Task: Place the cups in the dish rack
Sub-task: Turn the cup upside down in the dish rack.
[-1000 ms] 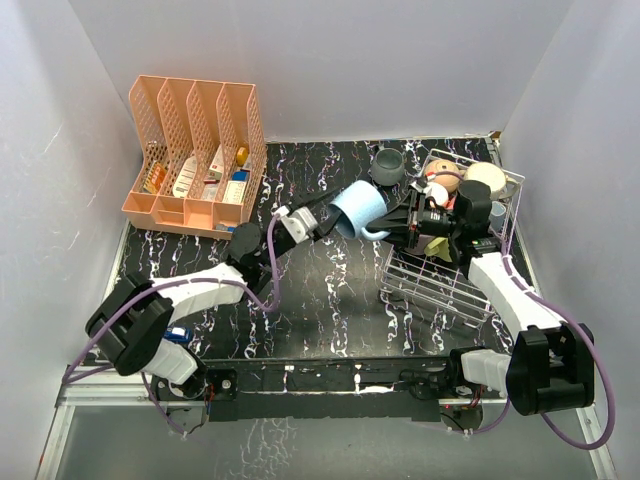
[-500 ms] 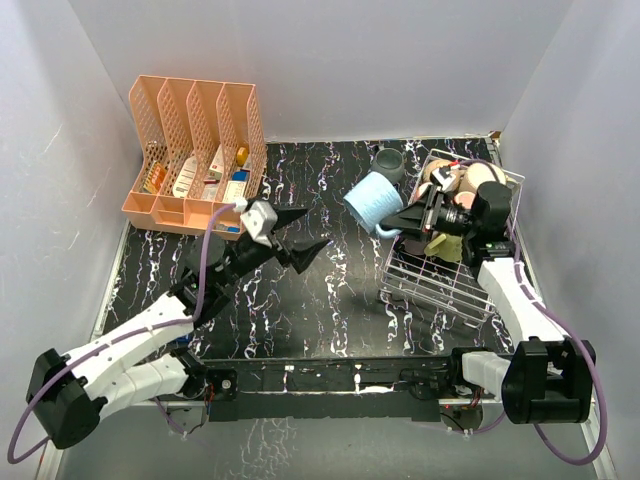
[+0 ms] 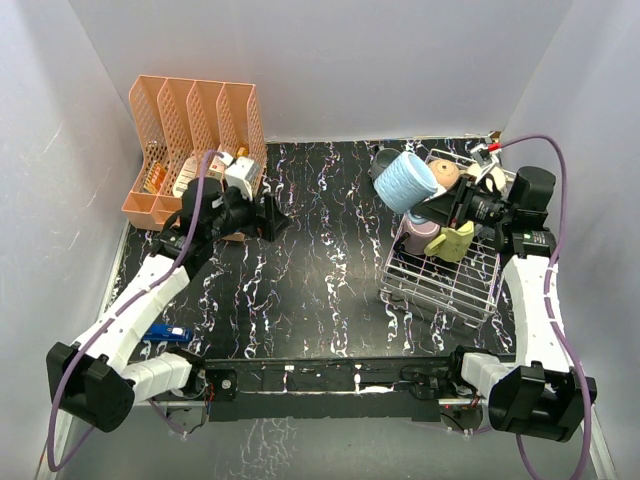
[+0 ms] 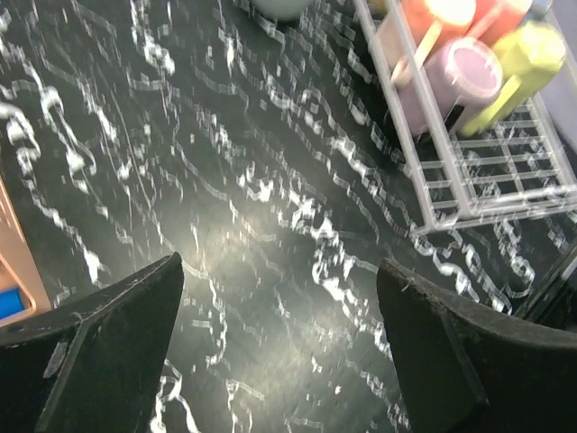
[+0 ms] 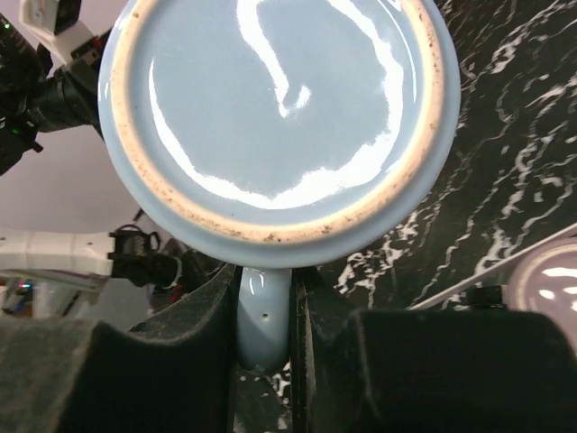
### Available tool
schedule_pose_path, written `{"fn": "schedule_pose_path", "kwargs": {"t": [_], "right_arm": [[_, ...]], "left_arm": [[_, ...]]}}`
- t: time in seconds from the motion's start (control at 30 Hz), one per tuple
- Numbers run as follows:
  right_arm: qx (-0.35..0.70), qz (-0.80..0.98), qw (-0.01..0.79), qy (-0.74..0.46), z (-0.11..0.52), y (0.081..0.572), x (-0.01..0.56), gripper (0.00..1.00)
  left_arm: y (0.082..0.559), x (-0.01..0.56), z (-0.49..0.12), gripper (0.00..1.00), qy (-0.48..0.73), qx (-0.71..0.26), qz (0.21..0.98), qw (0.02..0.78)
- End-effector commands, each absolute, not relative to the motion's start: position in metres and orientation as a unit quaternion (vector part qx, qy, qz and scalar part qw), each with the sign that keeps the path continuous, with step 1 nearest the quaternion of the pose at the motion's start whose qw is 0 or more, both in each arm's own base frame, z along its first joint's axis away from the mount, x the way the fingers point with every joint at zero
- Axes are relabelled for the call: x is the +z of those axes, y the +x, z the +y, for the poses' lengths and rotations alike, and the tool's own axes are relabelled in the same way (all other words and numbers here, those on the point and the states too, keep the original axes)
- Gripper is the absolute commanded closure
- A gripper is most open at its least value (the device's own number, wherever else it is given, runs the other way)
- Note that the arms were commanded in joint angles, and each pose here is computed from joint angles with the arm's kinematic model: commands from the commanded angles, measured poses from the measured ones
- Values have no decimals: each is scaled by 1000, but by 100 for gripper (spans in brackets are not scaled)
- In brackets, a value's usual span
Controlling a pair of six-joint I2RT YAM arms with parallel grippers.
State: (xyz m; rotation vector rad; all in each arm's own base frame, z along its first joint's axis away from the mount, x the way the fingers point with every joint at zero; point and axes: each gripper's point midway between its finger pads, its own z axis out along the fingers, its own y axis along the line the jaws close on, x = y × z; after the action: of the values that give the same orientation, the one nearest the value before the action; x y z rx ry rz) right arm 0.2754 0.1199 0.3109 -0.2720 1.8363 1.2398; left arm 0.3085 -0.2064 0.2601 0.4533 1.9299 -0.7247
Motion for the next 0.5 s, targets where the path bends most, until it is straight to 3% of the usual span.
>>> {"fn": "schedule_pose_path", "kwargs": {"t": [0.0, 0.13, 0.47], "right_arm": [[391, 715, 536, -220, 105, 277, 347, 92], [349, 732, 535, -236, 90, 283, 342, 92], [252, 769, 526, -261, 54, 282, 324, 92]], "left_arm": [[294, 218, -194, 14, 197, -276, 815, 471], [288, 188, -182, 14, 200, -249, 822, 472], [282, 185, -167, 13, 205, -214, 825, 482]]}}
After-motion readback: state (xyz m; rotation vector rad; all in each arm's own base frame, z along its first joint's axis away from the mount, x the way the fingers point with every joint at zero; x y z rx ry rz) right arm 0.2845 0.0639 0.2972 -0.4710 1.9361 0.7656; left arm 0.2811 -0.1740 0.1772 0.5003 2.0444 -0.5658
